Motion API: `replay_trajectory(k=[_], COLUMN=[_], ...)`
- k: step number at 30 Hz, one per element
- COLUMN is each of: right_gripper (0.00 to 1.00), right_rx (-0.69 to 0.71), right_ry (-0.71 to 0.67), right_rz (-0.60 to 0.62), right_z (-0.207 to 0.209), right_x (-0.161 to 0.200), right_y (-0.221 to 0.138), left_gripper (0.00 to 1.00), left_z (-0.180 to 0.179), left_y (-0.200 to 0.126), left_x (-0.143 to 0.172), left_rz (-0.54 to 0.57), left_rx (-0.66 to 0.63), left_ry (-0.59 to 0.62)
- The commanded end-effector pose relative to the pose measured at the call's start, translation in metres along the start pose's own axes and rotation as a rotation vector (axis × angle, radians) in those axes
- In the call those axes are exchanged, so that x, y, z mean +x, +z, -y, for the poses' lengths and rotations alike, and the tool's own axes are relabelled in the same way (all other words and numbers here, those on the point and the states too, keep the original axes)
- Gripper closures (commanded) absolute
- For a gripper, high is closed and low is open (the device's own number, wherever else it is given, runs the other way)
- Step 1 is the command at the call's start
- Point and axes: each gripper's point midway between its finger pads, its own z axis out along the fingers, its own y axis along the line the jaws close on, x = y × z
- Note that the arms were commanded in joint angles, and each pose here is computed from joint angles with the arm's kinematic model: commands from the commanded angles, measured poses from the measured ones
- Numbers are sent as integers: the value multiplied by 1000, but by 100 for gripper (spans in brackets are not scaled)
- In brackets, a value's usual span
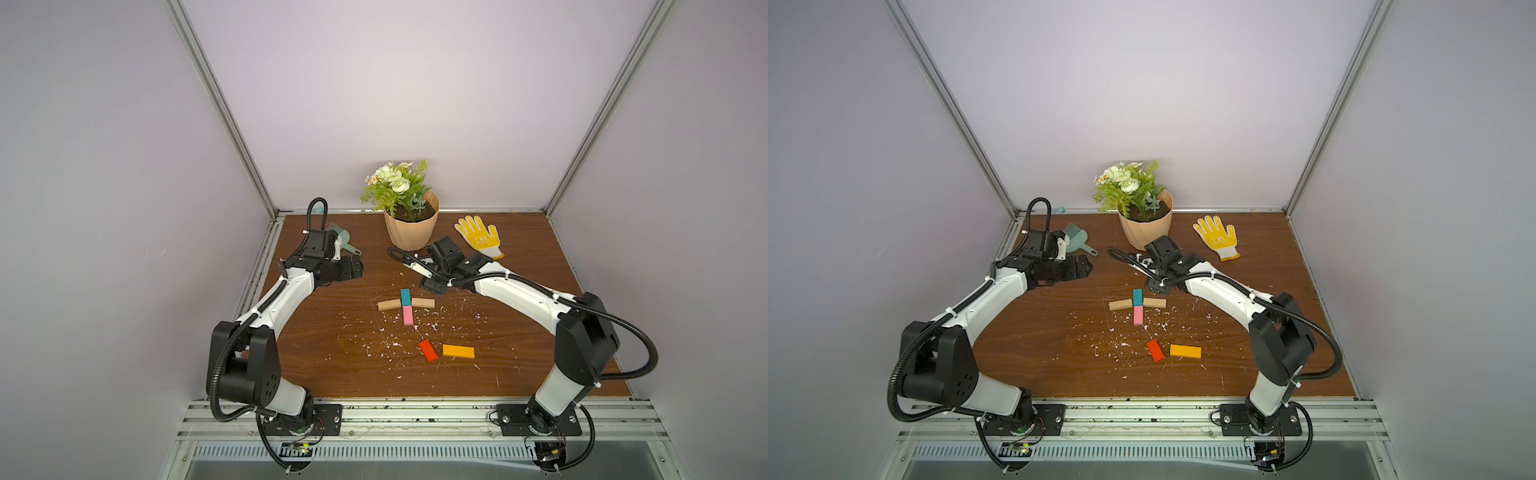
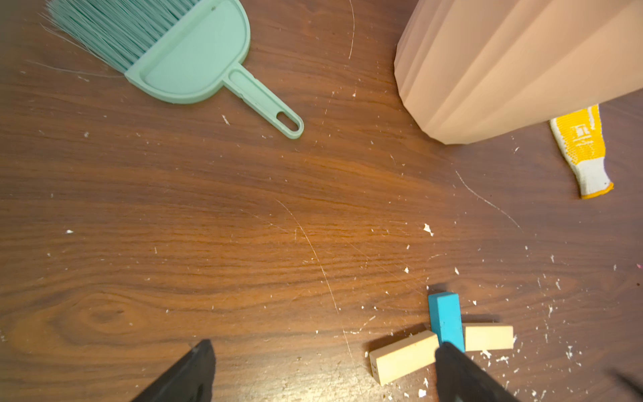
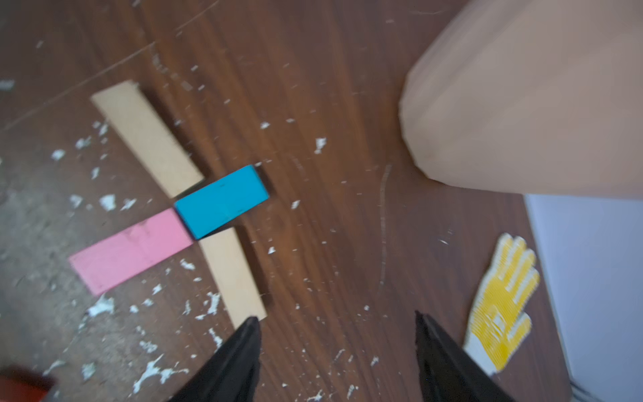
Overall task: Assemble the letter t with building blocks
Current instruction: Assemble the building block at the center of the board, then pick up the building block from the center of the board.
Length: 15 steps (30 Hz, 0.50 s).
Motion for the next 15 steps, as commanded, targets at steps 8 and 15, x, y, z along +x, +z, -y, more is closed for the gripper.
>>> replay_trajectory(k=[8,15], right_gripper=[24,19], right_rx=[406,585], right_ry=[936,1197], right_rz=[-23,-28], right_z=[115,148], right_x=[81,141], right_y=[-28,-58], left_gripper=[7,15], left_z=[89,145], left_y=[-8,-11], left_x=[78,148], left_rz=[-5,-5], left_rx=[-17,1], left_ry=[102,20])
